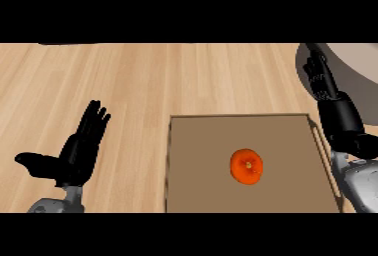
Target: Pick the squash from the tray and place it in the pot
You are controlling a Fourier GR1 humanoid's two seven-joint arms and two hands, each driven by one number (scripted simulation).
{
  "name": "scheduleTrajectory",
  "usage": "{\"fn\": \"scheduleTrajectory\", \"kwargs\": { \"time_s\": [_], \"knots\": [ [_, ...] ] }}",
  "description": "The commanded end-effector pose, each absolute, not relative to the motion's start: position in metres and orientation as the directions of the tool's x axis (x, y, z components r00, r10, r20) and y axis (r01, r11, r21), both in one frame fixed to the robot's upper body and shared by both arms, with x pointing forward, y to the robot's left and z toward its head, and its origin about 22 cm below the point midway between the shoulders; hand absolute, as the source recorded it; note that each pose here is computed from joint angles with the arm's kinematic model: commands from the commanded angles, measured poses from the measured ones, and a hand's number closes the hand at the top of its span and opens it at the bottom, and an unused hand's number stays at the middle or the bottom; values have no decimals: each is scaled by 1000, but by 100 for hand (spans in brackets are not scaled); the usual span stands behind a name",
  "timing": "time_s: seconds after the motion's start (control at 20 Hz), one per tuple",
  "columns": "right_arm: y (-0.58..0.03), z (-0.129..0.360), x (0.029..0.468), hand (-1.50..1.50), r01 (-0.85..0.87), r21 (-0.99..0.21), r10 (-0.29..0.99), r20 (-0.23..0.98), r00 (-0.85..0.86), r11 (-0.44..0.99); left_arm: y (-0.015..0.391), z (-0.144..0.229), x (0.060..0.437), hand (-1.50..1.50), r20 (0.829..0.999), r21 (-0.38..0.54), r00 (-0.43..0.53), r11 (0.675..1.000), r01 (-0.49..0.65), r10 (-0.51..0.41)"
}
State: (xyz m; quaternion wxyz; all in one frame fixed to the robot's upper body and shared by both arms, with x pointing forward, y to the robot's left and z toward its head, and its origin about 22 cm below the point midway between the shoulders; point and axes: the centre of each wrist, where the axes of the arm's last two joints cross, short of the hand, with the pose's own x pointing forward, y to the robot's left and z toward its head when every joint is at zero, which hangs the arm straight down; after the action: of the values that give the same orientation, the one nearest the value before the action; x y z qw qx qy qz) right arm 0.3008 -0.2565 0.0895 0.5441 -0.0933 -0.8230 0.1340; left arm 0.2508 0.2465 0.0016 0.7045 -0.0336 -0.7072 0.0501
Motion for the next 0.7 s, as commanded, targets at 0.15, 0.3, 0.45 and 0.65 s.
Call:
{"fn": "scheduleTrajectory", "kwargs": {
  "time_s": [0.15, 0.3, 0.45, 0.65],
  "knots": [
    [-176, 70, 283, -150, -556, -113, -21, 973, -229, 823, 244, 24, 269, 0, 1000, -12, 2, 1000, 5, 12],
    [-203, 130, 300, -150, -412, -704, 380, 680, -627, 579, 244, 11, 262, 0, 998, -12, 61, 999, 34, 10],
    [-212, 56, 268, -150, -338, -459, 220, 803, -554, 822, 244, 40, 269, 0, 997, 0, 82, 1000, -10, 1],
    [-247, 62, 239, -150, -431, -502, 114, 740, -663, 750, 238, 48, 265, 0, 995, 21, 103, 1000, -17, -19]
  ]
}}
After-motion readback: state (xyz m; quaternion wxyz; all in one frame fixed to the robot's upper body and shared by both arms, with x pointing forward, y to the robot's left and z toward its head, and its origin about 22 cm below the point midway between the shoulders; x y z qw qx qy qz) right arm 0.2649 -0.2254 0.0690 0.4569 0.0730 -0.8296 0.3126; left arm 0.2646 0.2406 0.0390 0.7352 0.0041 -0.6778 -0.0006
